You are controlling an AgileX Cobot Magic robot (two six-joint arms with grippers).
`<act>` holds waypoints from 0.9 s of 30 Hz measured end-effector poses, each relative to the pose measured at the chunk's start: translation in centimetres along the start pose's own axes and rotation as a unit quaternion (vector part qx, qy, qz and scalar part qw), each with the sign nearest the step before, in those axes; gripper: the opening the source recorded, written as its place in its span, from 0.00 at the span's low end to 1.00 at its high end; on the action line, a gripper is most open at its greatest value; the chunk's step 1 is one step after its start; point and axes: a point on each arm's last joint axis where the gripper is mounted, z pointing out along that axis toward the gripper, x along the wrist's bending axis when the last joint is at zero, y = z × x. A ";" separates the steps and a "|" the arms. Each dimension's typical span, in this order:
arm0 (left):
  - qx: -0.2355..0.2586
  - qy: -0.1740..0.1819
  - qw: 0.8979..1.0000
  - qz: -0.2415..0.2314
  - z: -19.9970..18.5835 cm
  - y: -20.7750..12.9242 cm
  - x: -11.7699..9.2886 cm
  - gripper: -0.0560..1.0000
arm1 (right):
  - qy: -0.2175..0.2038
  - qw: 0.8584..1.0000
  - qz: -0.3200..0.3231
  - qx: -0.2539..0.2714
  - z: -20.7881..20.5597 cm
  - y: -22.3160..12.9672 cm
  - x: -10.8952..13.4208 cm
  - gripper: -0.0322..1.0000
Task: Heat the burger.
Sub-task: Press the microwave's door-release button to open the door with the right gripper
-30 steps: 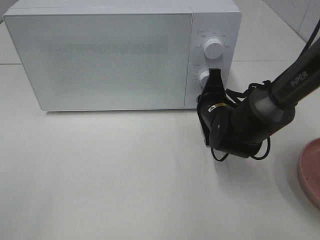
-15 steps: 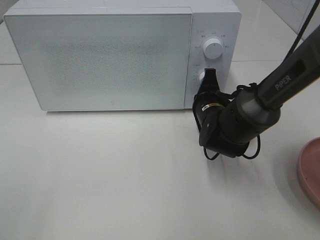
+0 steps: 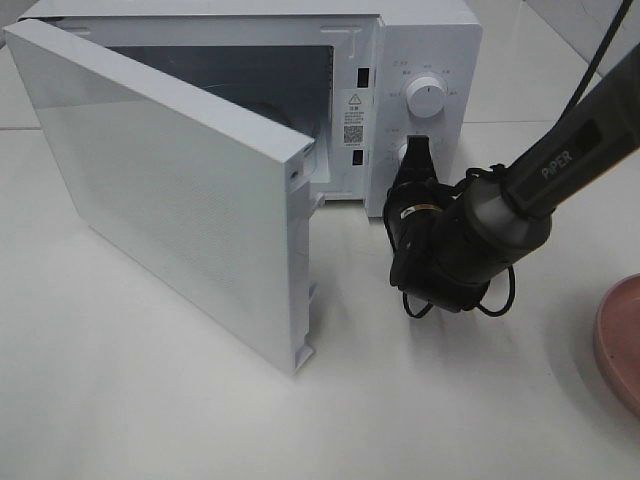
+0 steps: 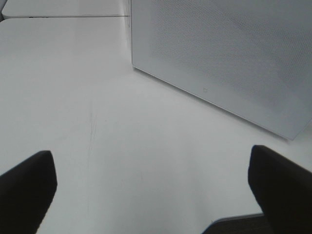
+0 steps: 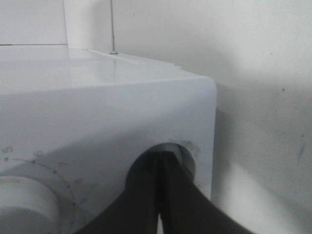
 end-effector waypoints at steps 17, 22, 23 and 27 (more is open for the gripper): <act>0.000 0.000 1.000 0.000 0.0 0.0 0.0 0.99 | -0.021 1.000 -0.010 0.018 -0.3 0.3 0.2 0.05; 0.000 0.000 1.000 0.000 0.0 0.0 0.0 0.99 | -0.038 0.999 -0.009 0.032 -0.6 0.7 0.9 0.05; 0.000 0.000 1.000 0.000 0.0 0.0 0.0 0.99 | -0.038 0.999 -0.009 0.032 -0.6 0.7 0.9 0.05; 0.000 0.000 1.000 0.000 0.0 0.0 0.0 0.99 | -0.041 0.998 -0.023 0.043 -1.3 1.1 1.4 0.05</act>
